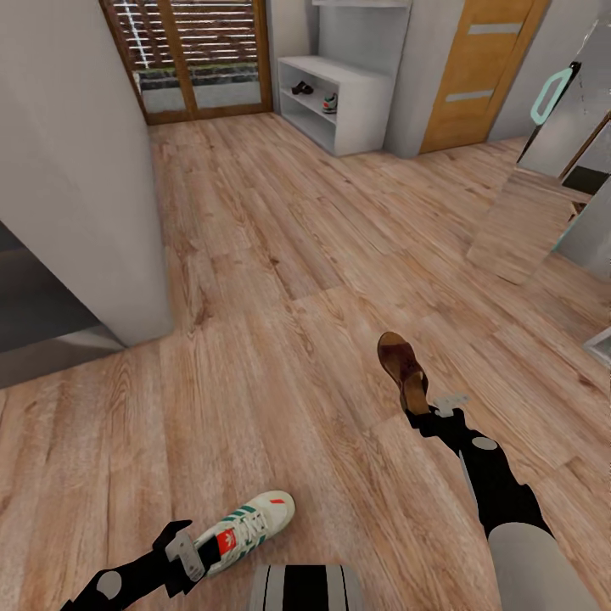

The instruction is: Pick up the two gym shoes and the two sandals from the corridor floor and place them onto the hallstand (shoe rack) in the corridor, making sure they are on the rack and not on the floor. Arrange them so the two gym shoes are next to each other and the two sandals are next to each other.

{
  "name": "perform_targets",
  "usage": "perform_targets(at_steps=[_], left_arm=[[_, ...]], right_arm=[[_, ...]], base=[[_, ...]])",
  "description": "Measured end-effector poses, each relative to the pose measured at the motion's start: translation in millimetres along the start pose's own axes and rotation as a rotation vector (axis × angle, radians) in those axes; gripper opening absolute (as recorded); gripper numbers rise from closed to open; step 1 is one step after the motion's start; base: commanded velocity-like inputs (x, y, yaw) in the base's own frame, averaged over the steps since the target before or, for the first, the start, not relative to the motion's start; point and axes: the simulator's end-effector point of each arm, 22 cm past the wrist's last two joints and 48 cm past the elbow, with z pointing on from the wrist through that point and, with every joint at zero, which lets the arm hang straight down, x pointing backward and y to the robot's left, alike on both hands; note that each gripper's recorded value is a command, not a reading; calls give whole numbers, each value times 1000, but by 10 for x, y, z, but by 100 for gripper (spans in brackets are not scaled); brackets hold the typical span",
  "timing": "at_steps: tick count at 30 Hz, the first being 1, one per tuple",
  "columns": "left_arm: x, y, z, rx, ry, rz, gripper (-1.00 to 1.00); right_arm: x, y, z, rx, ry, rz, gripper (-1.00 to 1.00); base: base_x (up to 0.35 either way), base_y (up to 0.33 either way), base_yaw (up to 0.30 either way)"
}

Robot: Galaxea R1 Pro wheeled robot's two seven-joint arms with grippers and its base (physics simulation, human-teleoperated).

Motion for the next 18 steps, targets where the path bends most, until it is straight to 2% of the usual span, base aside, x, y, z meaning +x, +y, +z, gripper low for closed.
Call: perform_targets(at_steps=[8,18], left_arm=[[-2,14,-3,-2,0,3,100],[114,-74,55,22,23,1,100]], right_arm=[[-2,9,1,-1,0,-1,-100],[172,37,79,-6,28,0,-100]], base=[[0,0,-19],[0,0,-2]])
